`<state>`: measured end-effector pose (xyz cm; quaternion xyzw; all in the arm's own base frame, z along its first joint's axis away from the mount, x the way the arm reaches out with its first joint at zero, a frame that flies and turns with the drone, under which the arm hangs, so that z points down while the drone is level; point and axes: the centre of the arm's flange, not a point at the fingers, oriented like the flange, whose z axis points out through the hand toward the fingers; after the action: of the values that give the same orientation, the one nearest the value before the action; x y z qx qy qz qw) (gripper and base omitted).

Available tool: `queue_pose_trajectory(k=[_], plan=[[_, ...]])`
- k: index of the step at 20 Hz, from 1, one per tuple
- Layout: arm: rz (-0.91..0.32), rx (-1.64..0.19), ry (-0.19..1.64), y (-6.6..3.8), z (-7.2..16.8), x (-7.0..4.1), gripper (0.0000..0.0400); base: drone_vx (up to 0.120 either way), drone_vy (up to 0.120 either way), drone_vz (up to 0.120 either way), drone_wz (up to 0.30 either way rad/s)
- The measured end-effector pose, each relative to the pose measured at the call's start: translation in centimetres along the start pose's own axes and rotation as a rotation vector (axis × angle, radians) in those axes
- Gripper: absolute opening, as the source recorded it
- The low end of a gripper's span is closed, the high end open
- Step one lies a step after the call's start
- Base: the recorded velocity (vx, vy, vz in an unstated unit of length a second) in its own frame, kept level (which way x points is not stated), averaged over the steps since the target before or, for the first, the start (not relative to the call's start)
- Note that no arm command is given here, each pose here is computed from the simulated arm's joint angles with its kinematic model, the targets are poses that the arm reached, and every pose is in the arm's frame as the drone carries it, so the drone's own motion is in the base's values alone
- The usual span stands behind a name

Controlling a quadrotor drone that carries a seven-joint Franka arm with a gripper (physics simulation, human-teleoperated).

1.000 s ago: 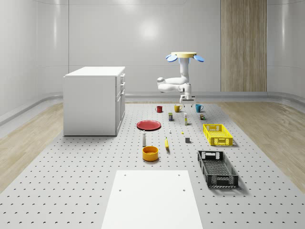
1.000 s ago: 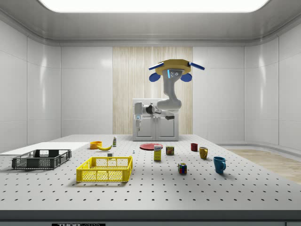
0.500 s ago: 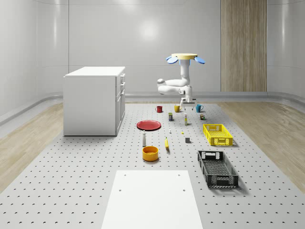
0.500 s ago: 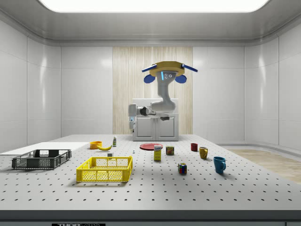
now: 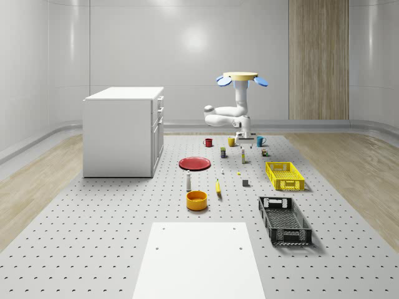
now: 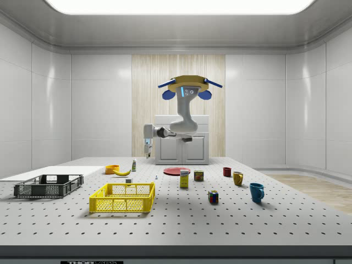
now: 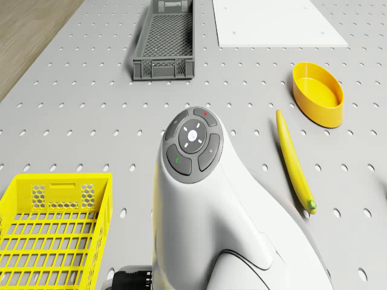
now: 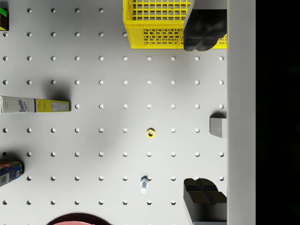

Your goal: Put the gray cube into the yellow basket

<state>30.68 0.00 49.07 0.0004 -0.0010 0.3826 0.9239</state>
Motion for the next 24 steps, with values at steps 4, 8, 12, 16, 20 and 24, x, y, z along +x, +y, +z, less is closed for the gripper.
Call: queue_pose_trajectory(k=[4, 8, 12, 16, 20, 24], plan=[[0.0, 0.0, 0.0, 0.0, 0.0, 0.0, 0.04, 0.12, -0.04, -0.12, 0.0], [0.0, 0.0, 0.0, 0.0, 0.0, 0.0, 0.04, 0.12, -0.1, -0.12, 0.0], [0.0, 0.0, 0.0, 0.0, 0.0, 0.0, 0.04, 0.12, 0.0, 0.0, 0.0], [0.0, 0.0, 0.0, 0.0, 0.0, 0.0, 0.04, 0.12, 0.0, -0.11, 0.0], [0.0, 0.0, 0.0, 0.0, 0.0, 0.0, 0.04, 0.12, 0.0, -0.12, 0.0], [0.0, 0.0, 0.0, 0.0, 0.0, 0.0, 0.04, 0.1, -0.02, -0.04, 0.0]])
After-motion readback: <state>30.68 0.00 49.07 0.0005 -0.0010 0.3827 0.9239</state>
